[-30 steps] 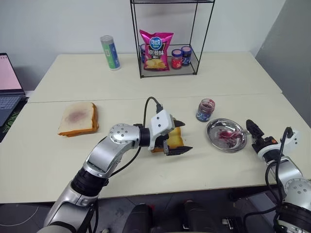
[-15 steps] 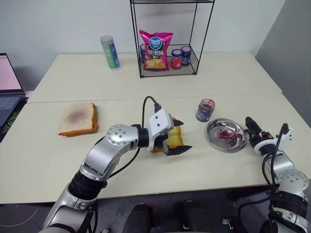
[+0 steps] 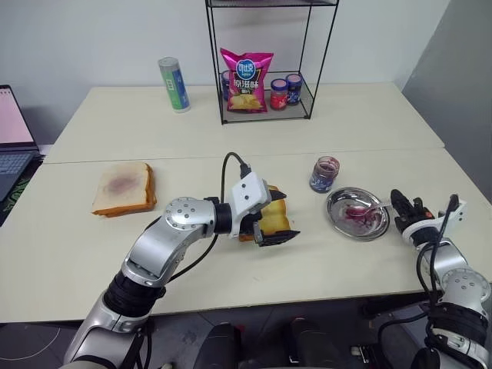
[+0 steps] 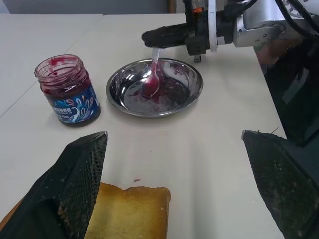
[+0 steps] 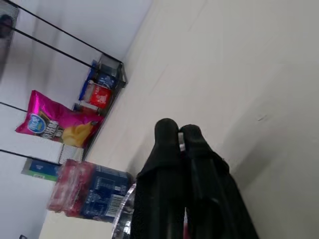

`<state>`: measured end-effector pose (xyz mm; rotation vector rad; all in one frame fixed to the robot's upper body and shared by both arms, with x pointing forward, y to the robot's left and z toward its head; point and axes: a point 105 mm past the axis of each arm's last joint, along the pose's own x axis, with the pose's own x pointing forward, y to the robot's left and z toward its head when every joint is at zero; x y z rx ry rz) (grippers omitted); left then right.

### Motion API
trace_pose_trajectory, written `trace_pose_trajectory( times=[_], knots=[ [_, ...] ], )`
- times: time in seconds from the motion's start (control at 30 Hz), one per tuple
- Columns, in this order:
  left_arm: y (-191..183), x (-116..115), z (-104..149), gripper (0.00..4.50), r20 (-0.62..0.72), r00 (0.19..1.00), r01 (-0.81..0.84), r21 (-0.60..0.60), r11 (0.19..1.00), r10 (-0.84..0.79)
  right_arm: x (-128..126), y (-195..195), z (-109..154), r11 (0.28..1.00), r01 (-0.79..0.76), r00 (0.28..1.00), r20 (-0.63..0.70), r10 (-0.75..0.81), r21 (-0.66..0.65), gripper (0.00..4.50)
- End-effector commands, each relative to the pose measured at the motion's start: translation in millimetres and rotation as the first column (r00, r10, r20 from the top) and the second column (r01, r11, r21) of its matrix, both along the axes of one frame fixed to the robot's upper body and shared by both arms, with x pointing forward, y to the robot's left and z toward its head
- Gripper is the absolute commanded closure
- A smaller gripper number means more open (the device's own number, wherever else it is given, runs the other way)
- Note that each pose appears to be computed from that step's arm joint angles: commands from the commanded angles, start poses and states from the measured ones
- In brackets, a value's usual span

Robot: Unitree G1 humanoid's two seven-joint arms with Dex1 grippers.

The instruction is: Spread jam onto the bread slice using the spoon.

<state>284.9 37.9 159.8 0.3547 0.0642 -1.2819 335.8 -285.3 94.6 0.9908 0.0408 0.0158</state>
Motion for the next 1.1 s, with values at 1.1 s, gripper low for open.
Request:
trace_pose_trajectory(
  times=[1.1],
  knots=[
    [12, 37, 42, 0.00, 0.036, 0.976, -0.201, -0.247, 0.948, 0.217, 60, 103, 155, 0.800, -0.087, 0.892, 0.311, 0.328, -0.594, 4.46]
  ],
)
